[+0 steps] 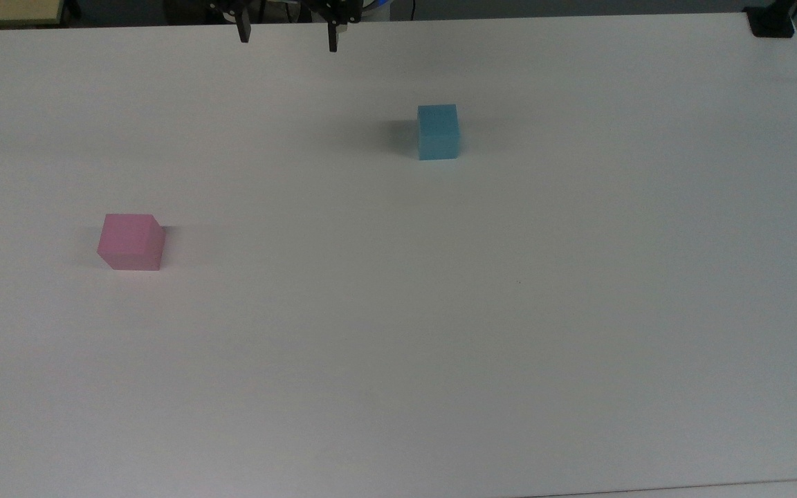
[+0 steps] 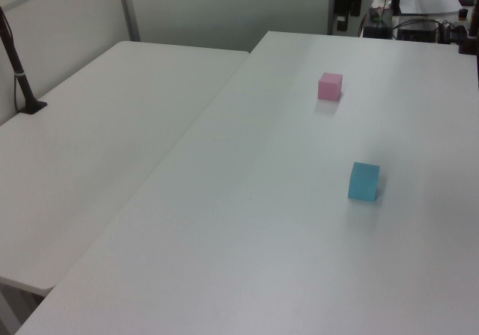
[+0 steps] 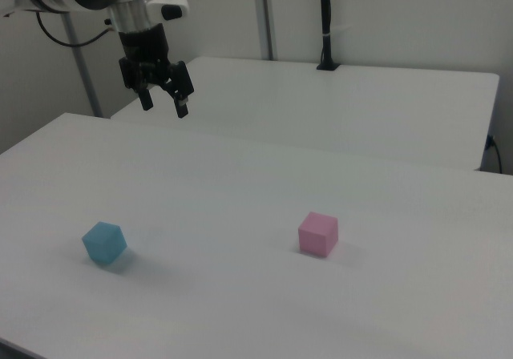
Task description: Put blue cube on pink cube
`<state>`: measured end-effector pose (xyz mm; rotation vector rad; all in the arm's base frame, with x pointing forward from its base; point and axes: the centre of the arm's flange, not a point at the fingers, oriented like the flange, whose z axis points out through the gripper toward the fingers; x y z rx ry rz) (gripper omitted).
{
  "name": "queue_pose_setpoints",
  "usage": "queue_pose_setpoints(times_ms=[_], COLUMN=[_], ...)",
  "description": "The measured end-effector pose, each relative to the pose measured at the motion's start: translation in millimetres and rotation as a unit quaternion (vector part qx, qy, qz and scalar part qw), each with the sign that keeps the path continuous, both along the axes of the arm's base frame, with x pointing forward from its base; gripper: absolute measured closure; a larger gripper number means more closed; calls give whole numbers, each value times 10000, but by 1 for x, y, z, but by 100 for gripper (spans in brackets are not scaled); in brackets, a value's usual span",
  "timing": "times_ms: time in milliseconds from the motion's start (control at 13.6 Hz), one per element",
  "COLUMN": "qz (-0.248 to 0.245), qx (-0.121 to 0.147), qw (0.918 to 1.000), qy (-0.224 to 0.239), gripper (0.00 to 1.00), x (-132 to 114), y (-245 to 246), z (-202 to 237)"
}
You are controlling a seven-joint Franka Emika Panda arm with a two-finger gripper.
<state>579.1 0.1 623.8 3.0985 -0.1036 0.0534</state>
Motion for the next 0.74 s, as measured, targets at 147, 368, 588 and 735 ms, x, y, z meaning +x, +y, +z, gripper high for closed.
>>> queue_pose_setpoints(times_ms=[147, 368, 588, 735], qz=[0, 0, 92, 129], qx=[0, 0, 1, 0], qw=[10000, 10000, 10000, 9999], qy=[0, 1, 27, 53], gripper=[0, 0, 0, 0], x=[0, 0, 0, -1], y=[0, 0, 11, 16], z=[0, 0, -3, -5])
